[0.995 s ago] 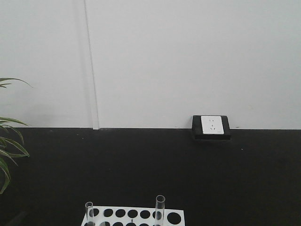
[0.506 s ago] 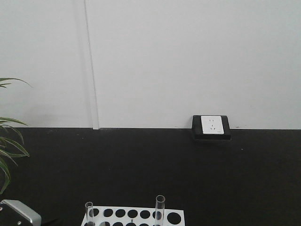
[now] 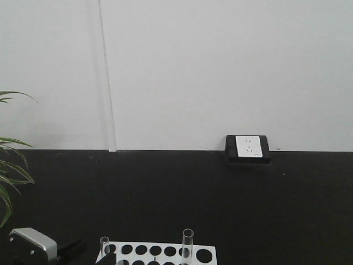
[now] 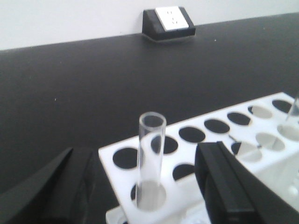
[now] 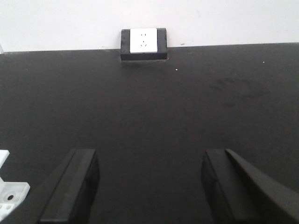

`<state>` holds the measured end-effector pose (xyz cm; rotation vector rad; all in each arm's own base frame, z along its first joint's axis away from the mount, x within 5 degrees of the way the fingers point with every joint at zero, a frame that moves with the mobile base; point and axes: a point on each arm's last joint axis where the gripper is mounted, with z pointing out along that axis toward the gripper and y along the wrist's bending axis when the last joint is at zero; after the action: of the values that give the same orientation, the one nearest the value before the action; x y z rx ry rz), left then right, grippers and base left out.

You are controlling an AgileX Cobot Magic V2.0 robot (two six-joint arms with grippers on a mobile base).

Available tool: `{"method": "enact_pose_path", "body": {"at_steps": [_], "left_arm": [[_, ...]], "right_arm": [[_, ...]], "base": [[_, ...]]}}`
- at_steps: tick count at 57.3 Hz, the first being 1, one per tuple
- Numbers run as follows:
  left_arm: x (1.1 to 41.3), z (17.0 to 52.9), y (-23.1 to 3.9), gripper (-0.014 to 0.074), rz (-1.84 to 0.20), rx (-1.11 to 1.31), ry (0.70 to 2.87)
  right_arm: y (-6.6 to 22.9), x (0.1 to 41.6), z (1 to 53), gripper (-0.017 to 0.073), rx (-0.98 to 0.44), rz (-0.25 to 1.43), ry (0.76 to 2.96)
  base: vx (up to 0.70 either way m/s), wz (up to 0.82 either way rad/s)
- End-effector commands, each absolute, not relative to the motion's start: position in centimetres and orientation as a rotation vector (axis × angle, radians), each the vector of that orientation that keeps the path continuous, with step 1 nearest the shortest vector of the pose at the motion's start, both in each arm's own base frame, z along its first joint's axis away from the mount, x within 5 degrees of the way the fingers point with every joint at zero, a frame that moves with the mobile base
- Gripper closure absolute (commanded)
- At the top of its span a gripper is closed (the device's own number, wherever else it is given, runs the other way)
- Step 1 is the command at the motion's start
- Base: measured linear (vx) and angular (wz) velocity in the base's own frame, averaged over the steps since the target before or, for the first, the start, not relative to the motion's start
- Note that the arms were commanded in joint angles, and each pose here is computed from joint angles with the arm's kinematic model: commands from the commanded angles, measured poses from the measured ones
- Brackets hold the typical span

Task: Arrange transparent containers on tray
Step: 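Lower the left gripper onto a clear test tube and close it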

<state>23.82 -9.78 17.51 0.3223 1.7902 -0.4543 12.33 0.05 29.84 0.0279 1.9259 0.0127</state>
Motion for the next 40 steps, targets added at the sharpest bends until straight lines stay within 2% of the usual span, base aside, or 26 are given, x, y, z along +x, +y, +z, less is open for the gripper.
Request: {"method": "enact_pose_path", "body": {"at_steps": [1,40], "left_arm": [[24.8,19.3,-10.3,0.0029,-0.482,0.297,1.659],[27.7,17.5,-11.4,0.0035,-0.5,0.303,1.664]], "right_arm": [[0.0,12.7,31.4,0.0022,0.016,0.007,1.838],[0.0,12.7,31.4,0.0022,0.015,0.005,1.838]], "base": [[0.0,0.0],[0.0,0.0]]}}
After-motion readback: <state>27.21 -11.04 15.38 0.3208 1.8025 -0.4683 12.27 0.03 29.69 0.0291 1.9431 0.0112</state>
